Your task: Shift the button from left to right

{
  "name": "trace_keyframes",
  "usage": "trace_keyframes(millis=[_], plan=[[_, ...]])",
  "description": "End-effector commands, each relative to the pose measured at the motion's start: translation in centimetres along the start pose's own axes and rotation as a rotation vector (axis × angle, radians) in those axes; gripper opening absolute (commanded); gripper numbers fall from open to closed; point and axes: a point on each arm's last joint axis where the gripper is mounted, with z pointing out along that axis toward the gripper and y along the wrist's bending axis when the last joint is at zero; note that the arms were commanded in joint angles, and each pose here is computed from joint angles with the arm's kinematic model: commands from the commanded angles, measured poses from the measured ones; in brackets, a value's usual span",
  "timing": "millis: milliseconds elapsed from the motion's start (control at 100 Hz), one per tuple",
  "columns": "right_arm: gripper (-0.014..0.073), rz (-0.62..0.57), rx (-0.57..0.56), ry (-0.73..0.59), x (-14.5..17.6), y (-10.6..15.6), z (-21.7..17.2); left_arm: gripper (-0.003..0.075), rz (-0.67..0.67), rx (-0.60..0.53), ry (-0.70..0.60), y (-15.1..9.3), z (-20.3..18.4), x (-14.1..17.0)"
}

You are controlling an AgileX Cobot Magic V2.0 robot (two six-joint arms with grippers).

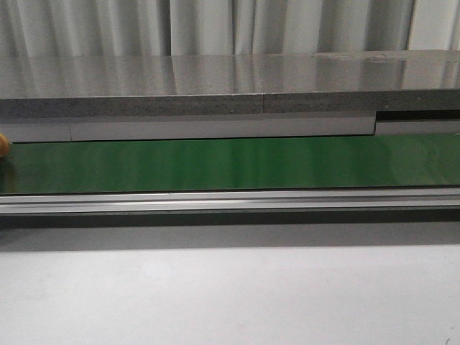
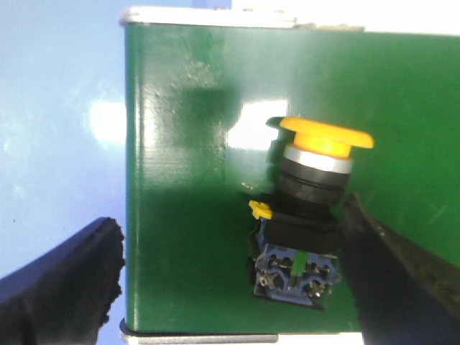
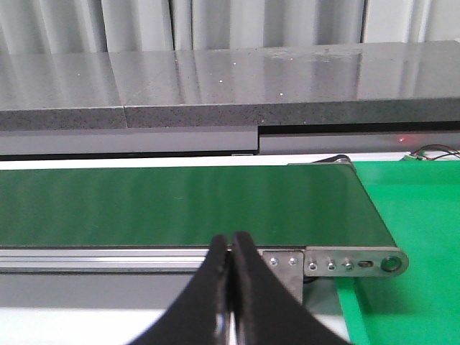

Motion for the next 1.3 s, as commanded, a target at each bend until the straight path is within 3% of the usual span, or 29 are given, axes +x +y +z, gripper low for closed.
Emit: trace_keyframes(millis=[0,230,480,840,1290], plan=[[-0.0068,-0.008,-0.001,-0.122,-1.4,0.0,-0.3,0.0587,0.011,0.036,-0.166,-1.0,-4.5,-0.5],[-0.0068,-0.008,-0.001,-0.122,-1.4,0.0,-0.3,0.0587,0.086,0.110,-0.304,-3.7,-8.4,0.5],[-0.0068,-0.008,-0.001,-0.122,-1.4,0.0,-0.3,0.0587,0.146,0.128,-0.518,-6.1,-12.1,4.2],[-0.0068,-0.008,-0.001,-0.122,-1.4,0.0,-0.3,0.0587,0.131,0.090,-0.883,-5.2,-14.7,12.7],[-0.0068,-0.008,-0.001,-0.122,-1.4,0.0,-0.3,0.0587,0.110,0.075,-1.134,-3.5,-11.6,25.3]])
